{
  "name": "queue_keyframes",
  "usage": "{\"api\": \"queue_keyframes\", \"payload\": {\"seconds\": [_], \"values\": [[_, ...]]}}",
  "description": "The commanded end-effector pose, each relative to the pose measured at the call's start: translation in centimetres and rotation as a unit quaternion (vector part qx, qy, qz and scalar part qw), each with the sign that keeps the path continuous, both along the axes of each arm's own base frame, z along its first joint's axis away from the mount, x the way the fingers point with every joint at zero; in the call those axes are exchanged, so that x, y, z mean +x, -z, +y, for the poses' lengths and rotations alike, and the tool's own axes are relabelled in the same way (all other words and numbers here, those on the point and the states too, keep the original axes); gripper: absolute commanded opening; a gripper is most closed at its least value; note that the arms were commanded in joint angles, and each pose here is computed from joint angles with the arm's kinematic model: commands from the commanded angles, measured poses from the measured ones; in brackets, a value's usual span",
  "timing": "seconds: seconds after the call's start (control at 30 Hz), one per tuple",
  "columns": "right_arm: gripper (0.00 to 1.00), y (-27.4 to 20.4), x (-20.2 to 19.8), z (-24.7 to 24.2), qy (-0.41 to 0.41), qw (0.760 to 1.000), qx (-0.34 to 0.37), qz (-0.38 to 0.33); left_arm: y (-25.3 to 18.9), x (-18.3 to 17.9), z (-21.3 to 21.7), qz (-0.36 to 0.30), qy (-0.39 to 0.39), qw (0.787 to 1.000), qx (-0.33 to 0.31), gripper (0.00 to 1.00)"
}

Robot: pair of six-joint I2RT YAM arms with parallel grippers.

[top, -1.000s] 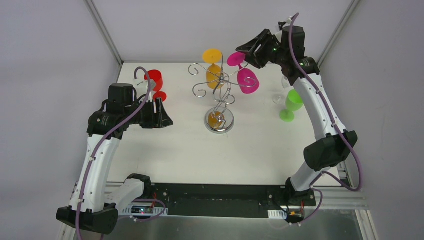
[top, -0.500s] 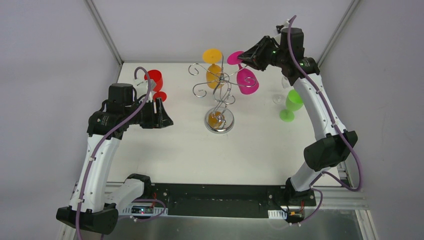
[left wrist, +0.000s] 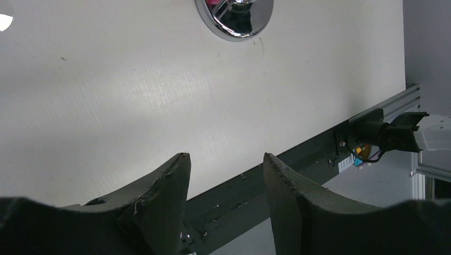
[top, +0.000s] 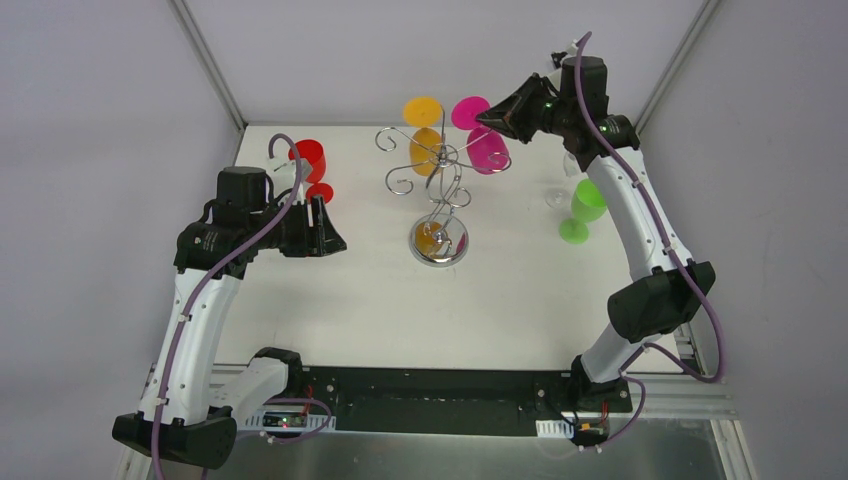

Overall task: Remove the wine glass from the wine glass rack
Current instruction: Pick up the wine glass from the wine rack.

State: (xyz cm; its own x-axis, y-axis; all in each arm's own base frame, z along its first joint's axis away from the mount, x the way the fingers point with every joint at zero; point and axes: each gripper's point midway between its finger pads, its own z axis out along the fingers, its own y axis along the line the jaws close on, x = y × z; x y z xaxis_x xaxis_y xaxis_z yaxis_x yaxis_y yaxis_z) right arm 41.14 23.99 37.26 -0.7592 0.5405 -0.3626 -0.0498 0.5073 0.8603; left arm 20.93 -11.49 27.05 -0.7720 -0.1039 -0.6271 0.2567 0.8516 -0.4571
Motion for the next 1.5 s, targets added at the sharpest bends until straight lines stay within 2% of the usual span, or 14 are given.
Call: {"api": "queue_keyframes", "payload": {"seconds": [0.0, 0.23, 0.7, 1.47], "values": [[0.00, -1.5, -1.0, 0.4, -0.010, 1.000, 0.016, -0.011, 0.4, -0.1, 0.2, -0.001, 0.004, 1.000, 0.012, 0.54], [0.00, -1.8, -0.9, -1.0, 0.016, 1.000, 0.017, -0.017, 0.5, -0.1, 0.2, -0.001, 0.004, 1.000, 0.012, 0.54], [0.00, -3.5, -0.7, -2.6, 0.047, 0.996, 0.077, -0.028, 0.7, 0.0, 0.2, 0.003, 0.005, 1.000, 0.015, 0.54], [0.00, -3.7, -2.8, -3.2, 0.037, 0.995, 0.091, -0.011, 0.5, 0.1, 0.3, 0.000, 0.003, 1.000, 0.016, 0.54]]}}
